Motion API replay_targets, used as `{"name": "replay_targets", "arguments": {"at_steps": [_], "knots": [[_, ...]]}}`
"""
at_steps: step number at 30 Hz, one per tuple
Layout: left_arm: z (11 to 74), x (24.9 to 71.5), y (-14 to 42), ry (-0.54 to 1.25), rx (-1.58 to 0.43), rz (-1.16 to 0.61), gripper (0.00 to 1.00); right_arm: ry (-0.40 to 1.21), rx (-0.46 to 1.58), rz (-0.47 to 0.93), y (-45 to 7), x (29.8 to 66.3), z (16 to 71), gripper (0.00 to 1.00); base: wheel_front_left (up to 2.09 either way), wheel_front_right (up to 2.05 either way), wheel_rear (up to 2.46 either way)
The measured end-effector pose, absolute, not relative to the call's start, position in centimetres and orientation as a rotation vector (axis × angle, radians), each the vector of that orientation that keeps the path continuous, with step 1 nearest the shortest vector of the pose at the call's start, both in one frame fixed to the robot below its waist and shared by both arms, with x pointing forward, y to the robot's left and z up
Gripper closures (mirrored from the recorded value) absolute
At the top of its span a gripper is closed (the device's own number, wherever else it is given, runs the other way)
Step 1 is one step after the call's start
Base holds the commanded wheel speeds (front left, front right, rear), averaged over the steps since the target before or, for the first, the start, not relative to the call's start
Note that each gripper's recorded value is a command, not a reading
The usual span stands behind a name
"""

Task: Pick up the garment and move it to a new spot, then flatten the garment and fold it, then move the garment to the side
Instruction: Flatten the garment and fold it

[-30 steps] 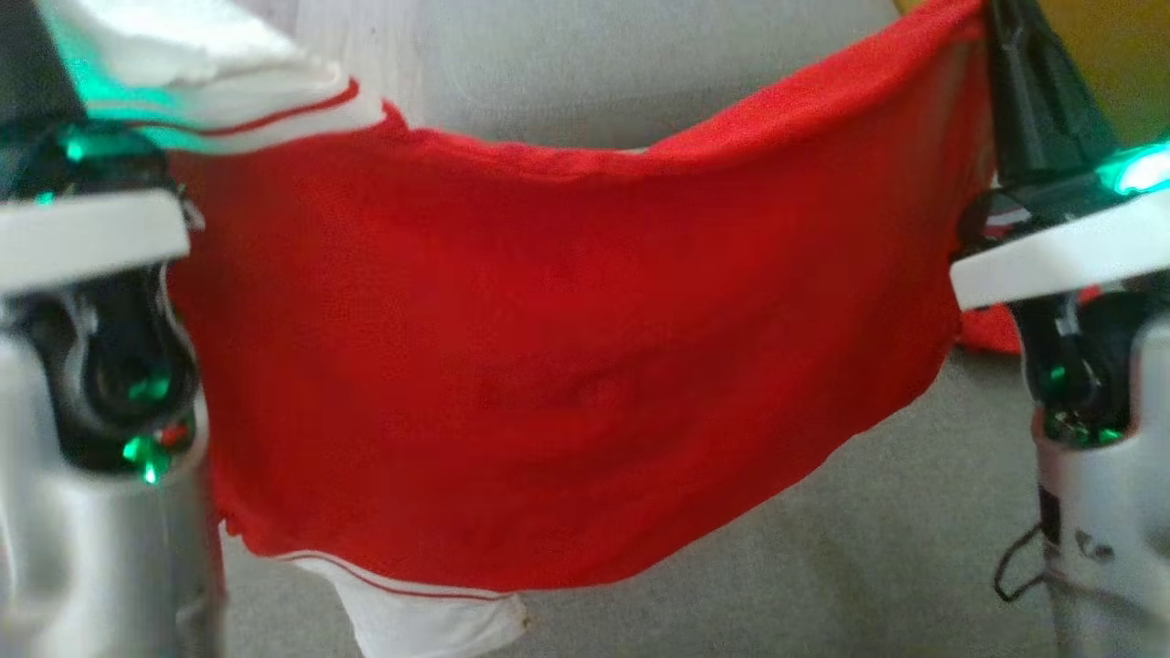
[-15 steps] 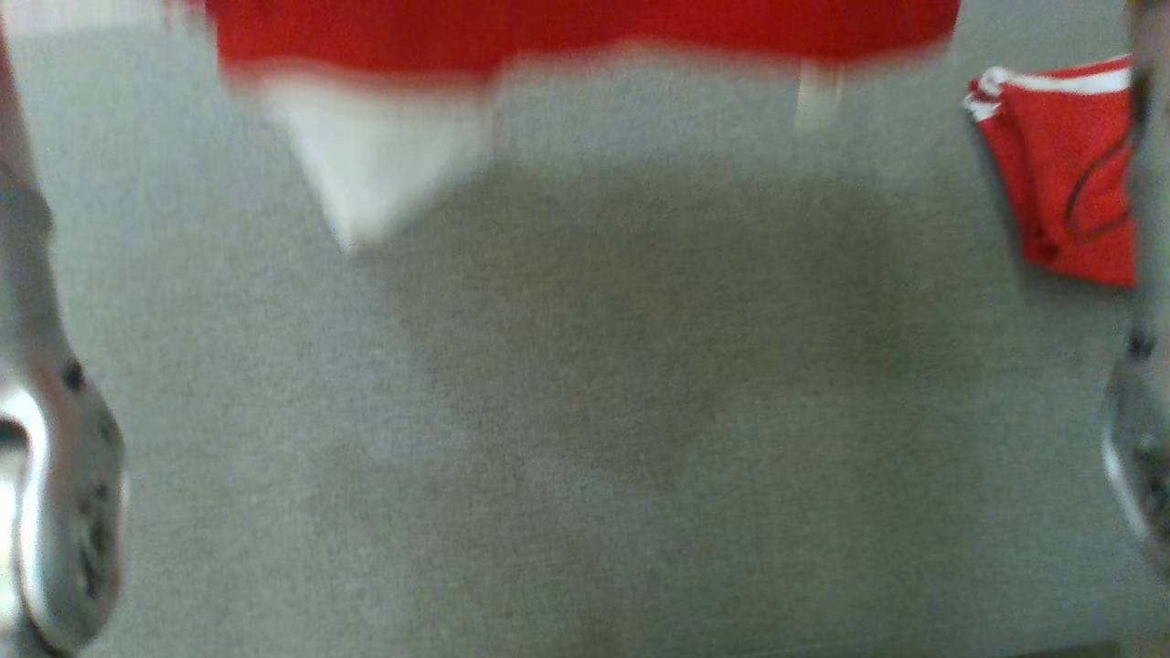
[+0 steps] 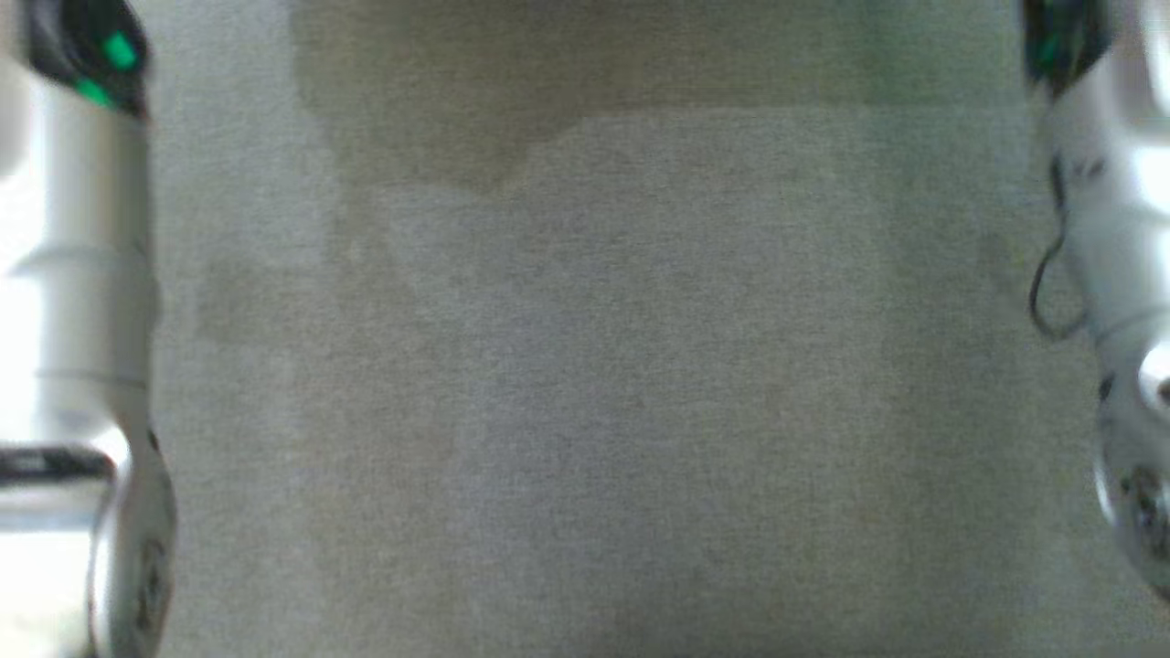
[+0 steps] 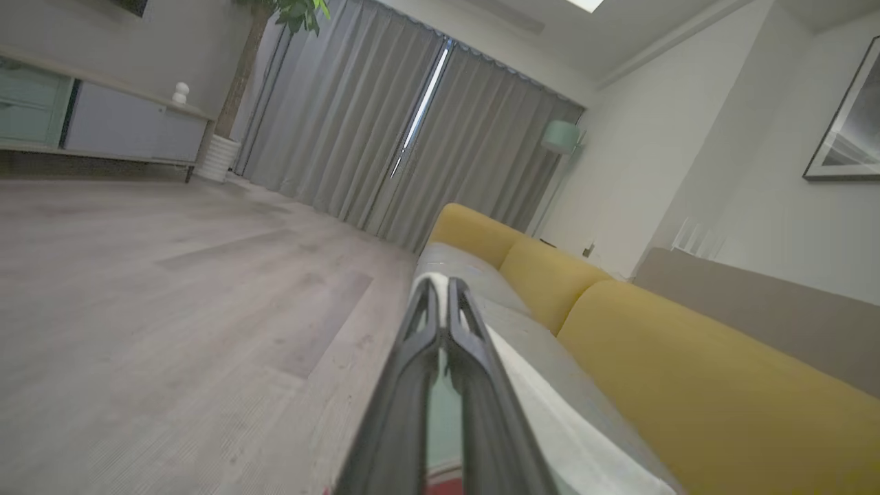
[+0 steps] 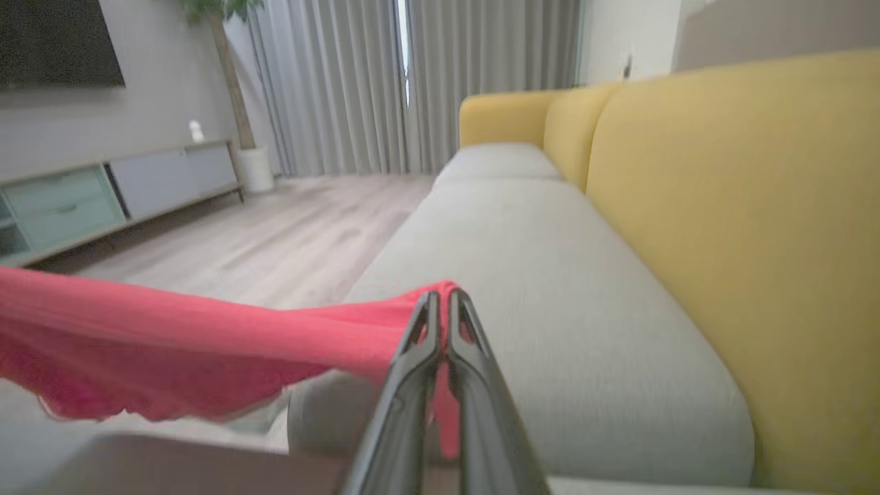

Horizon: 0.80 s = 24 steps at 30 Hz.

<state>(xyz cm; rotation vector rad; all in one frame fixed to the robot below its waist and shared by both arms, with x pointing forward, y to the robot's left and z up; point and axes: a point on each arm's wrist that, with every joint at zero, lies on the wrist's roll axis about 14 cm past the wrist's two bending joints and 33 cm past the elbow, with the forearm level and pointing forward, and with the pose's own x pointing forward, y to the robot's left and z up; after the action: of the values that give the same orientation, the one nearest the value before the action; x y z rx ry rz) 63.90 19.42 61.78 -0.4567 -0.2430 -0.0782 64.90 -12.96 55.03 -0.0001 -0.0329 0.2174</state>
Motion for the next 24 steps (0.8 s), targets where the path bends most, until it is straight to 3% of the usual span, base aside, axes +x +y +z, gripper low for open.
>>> {"name": "replay_targets", "arguments": {"at_steps": [8,19,24], "knots": [[54.5,58.1,17.7,-0.073,-0.330,-0.140,1.00,0.222,-0.061,0.244,-13.6,59.6,46.6,1.00,0.00,0.00,0.00],[48.8,47.3,17.6,0.086,-0.249,-0.201,1.00,0.455,-0.068,0.327,-13.2,51.2,44.1,1.00,0.00,0.00,0.00],[48.8,43.5,16.8,0.101,-0.235,-0.234,1.00,0.482,-0.062,0.346,-14.4,47.8,44.7,1.00,0.00,0.00,0.00]]}}
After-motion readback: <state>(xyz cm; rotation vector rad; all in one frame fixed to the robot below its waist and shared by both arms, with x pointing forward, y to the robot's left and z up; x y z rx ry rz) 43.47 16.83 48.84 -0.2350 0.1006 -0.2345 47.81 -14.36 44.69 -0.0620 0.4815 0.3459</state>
